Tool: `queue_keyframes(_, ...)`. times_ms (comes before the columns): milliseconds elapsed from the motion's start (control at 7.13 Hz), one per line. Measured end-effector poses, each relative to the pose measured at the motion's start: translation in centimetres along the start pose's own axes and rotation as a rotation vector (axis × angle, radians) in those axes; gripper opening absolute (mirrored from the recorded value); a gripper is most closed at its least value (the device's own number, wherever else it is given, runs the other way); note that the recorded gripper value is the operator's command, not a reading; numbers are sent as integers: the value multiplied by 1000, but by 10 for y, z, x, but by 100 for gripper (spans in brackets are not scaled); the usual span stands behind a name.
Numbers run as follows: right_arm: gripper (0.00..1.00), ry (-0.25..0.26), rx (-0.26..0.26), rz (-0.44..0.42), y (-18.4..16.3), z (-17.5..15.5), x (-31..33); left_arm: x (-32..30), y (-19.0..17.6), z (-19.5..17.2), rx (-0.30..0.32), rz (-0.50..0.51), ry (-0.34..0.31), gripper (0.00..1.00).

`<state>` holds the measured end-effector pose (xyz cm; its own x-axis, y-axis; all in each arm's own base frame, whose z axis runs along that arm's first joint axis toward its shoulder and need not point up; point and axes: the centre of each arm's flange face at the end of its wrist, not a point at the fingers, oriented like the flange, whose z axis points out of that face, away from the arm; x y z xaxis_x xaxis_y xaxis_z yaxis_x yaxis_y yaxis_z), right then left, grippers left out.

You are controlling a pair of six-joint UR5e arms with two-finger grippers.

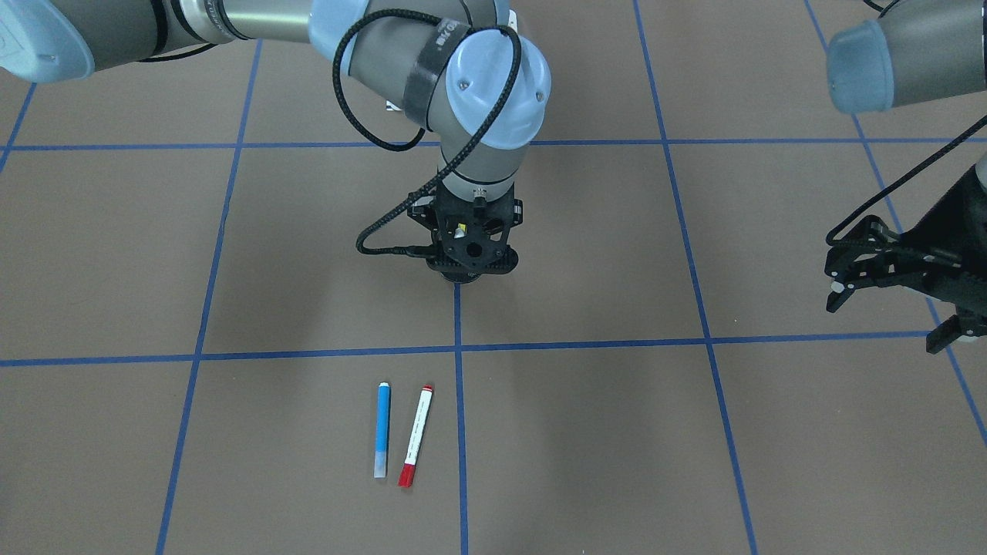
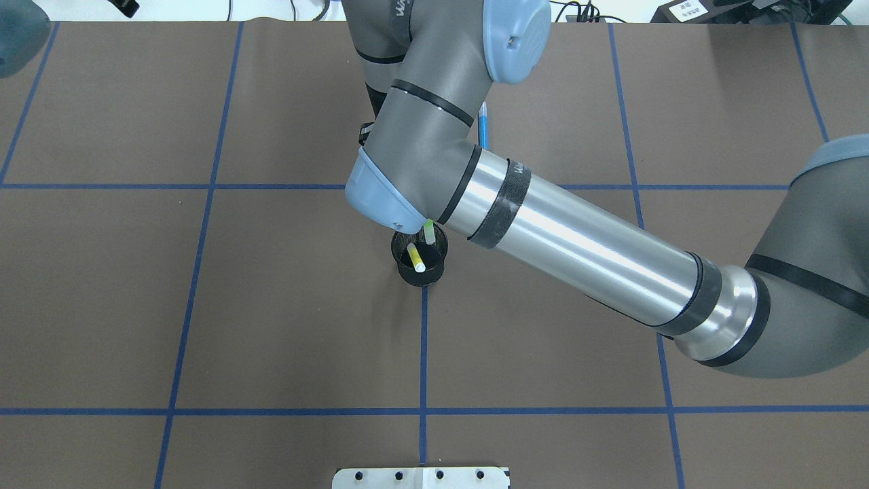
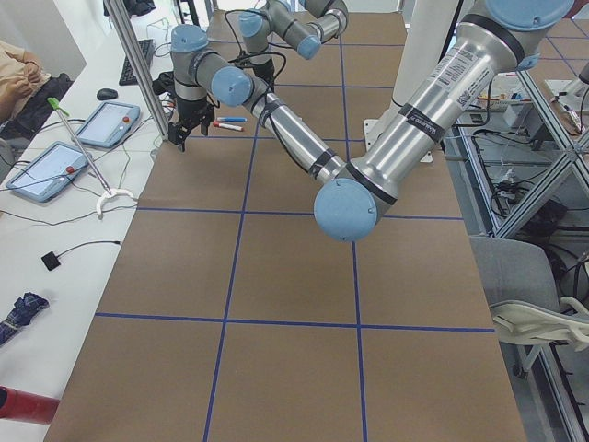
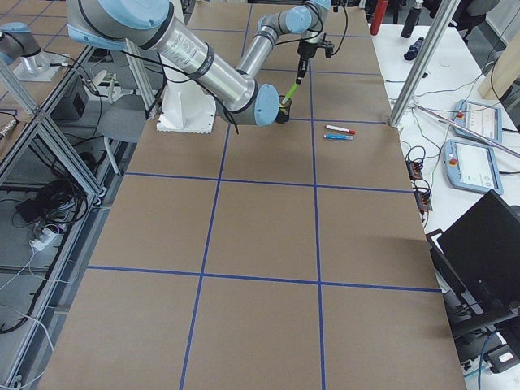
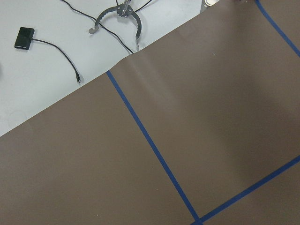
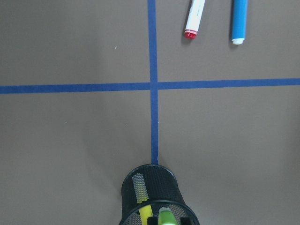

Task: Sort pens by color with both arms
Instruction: 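Lift the green highlighter out and carry it toward the red-capped marker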

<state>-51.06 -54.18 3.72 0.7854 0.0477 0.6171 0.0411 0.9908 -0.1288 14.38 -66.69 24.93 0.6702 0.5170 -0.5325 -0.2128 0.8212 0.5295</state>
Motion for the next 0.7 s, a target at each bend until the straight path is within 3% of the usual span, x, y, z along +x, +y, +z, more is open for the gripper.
queue_keyframes(421,0,-2,162,3,17,-57,16,-2,5,5,-10,-5,1,100)
queue_keyframes(701,0,-4,337,68,9,-71,19,-3,7,8,-15,-8,10,100)
